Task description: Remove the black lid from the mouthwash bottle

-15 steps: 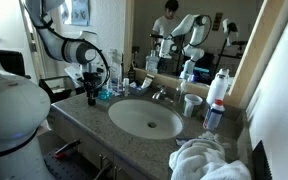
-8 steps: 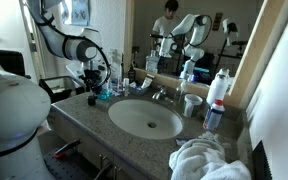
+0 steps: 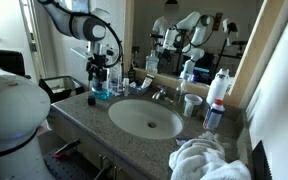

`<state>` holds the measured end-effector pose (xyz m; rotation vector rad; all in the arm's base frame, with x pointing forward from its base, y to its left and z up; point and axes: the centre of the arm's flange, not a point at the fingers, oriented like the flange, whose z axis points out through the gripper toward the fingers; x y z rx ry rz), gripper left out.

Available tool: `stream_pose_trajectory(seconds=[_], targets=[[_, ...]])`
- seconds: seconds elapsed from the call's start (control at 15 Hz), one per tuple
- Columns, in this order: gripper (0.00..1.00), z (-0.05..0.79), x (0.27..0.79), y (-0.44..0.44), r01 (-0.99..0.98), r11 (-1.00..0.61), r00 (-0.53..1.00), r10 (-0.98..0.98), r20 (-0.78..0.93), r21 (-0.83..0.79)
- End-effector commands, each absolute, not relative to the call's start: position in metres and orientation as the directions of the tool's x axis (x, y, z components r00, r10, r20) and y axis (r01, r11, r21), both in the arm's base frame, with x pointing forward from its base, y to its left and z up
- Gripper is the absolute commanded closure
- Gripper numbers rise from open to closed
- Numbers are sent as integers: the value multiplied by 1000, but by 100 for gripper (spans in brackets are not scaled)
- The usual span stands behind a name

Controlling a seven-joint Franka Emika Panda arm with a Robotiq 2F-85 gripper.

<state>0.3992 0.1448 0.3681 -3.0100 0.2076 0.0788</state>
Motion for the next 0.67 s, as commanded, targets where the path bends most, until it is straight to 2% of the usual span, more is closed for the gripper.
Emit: stream_pose_trajectory(seconds=[0.0, 0.33, 0.6], targets=[[0, 456, 402, 138, -79, -984, 997, -74, -34, -158], [0, 545, 408, 145, 32, -981, 999, 24, 43, -194], [0, 569, 413, 150, 58, -979, 996, 44, 75, -196]])
